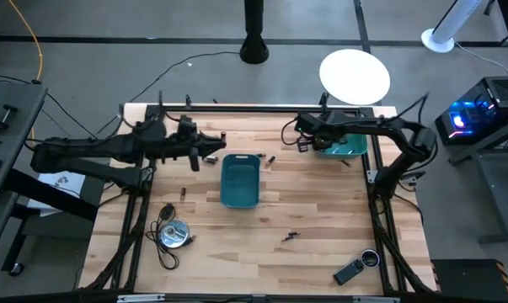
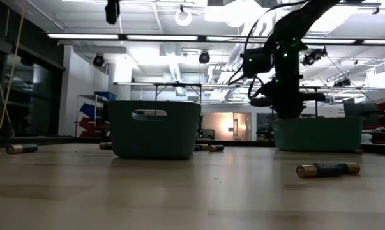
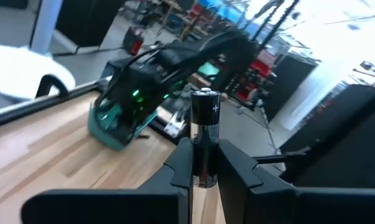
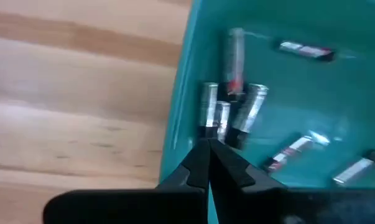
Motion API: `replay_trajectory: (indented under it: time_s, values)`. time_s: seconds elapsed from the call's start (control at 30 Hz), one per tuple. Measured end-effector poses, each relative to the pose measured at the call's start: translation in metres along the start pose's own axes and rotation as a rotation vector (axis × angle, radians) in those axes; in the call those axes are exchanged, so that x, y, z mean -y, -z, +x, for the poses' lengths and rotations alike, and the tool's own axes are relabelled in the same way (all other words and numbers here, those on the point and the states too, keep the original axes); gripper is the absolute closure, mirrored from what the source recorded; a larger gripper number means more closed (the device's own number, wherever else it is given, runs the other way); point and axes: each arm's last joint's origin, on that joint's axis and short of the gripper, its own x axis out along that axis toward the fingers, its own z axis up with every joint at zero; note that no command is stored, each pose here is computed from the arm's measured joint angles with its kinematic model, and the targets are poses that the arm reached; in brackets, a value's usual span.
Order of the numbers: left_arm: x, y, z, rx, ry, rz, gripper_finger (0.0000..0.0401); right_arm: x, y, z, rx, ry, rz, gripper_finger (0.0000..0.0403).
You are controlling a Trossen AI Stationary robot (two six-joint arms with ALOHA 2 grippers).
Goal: Sort batteries
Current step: Put the silver battery into the green bin
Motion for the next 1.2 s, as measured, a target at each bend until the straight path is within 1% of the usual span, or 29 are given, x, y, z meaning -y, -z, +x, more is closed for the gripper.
replay_trajectory:
  time_s: [0.1, 0.23, 0.37, 0.53, 0.63, 0.7, 0.77, 0.87, 0.97, 1.07, 1.13, 1.2]
  values:
    - [0.004, -0.009, -0.013, 0.027, 0.019, 0.036, 0.0370, -0.014, 0.005, 0.001, -0.003, -0.081, 0.008, 0.0402]
    - [0.005, -0.024, -0.029, 0.083, 0.015, 0.082, 0.0370, -0.036, 0.018, -0.005, 0.018, -0.203, 0.031, 0.0402]
    - [0.001, -0.033, -0.039, 0.125, -0.008, 0.117, 0.0370, -0.060, 0.035, -0.015, 0.041, -0.358, 0.062, 0.0403]
    - [-0.005, -0.035, -0.036, 0.135, -0.046, 0.124, 0.0370, -0.088, 0.059, -0.030, 0.083, -0.539, 0.073, 0.0403]
    - [-0.008, -0.033, -0.028, 0.115, -0.068, 0.116, 0.0370, -0.096, 0.070, -0.042, 0.141, -0.584, 0.066, 0.0403]
    - [-0.010, -0.030, -0.019, 0.101, -0.080, 0.109, 0.0370, -0.096, 0.070, -0.059, 0.211, -0.598, 0.059, 0.0403]
    - [-0.012, -0.026, -0.007, 0.081, -0.090, 0.099, 0.0370, -0.091, 0.066, -0.083, 0.293, -0.607, 0.050, 0.0403]
    - [-0.017, -0.017, 0.018, 0.046, -0.081, 0.097, 0.0370, -0.073, 0.058, -0.124, 0.404, -0.596, 0.018, 0.0403]
    - [-0.025, -0.002, 0.051, -0.008, -0.068, 0.087, 0.0370, -0.045, 0.052, -0.167, 0.515, -0.582, 0.009, 0.0403]
    - [-0.037, 0.021, 0.088, -0.121, -0.088, 0.062, 0.0370, -0.012, 0.051, -0.206, 0.619, -0.580, 0.023, 0.0403]
    - [-0.043, 0.032, 0.112, -0.187, -0.099, 0.064, 0.0370, 0.007, 0.052, -0.226, 0.673, -0.584, 0.034, 0.0403]
    - [-0.045, 0.038, 0.136, -0.215, -0.072, 0.080, 0.0370, 0.024, 0.054, -0.241, 0.717, -0.588, 0.035, 0.0403]
